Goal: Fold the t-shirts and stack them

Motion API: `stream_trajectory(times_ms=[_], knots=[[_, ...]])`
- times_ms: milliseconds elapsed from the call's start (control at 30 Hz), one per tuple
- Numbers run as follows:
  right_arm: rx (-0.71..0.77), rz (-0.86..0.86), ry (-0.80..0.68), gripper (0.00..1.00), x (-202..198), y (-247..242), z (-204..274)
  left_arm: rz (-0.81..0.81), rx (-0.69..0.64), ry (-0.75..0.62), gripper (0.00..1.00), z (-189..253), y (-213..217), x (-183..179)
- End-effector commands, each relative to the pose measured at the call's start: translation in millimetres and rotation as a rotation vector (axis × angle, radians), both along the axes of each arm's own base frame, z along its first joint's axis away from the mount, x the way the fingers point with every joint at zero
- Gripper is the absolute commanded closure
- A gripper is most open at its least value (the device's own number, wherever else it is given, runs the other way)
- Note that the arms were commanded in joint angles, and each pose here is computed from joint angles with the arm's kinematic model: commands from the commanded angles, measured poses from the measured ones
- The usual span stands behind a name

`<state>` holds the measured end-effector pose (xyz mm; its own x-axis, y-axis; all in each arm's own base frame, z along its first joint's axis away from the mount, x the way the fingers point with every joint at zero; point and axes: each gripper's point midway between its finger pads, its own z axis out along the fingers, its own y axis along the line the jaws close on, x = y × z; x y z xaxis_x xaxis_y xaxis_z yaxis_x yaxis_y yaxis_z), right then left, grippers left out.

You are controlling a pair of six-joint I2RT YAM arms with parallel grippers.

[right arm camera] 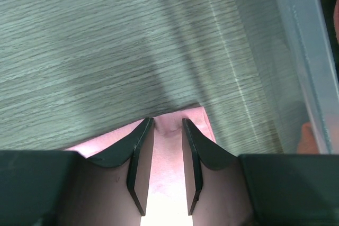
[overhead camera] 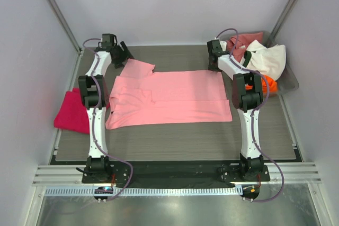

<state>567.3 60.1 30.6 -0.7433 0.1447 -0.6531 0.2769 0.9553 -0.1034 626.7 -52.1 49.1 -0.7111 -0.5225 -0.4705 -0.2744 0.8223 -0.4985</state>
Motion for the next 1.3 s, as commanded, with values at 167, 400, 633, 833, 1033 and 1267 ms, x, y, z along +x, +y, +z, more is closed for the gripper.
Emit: stream_trajectory(times_ms=[167,400,633,833,1033,1267], knots=[[-0.016,0.007,0.020,0.68,-2.8,-0.4,-2.7,-0.027,-0.040,0.031,0.41,-10.6,-11.4,2.2],[-0.013,-0.003,0.015,0.67,-4.1,-3.3,1.4,-0.008,-0.064,0.018,0.80,-12.0,-14.1,8.2],[-0.009,-0.004,-0.009,0.65,-2.4,-3.2,14.4,0.038,-0.066,-0.028,1.00,-0.1,-5.3,13.5],[0.004,-0.006,-0.026,0.58,0.6,-2.0,22.0,0.100,-0.047,-0.069,1.00,24.2,29.4,10.2],[0.048,-0.009,-0.051,0.54,9.9,1.0,27.6,0.134,-0.033,-0.075,1.00,26.0,41.0,5.9],[0.072,-0.036,-0.056,0.50,16.1,-11.8,23.6,0.144,-0.029,-0.071,1.00,24.4,48.1,5.0]])
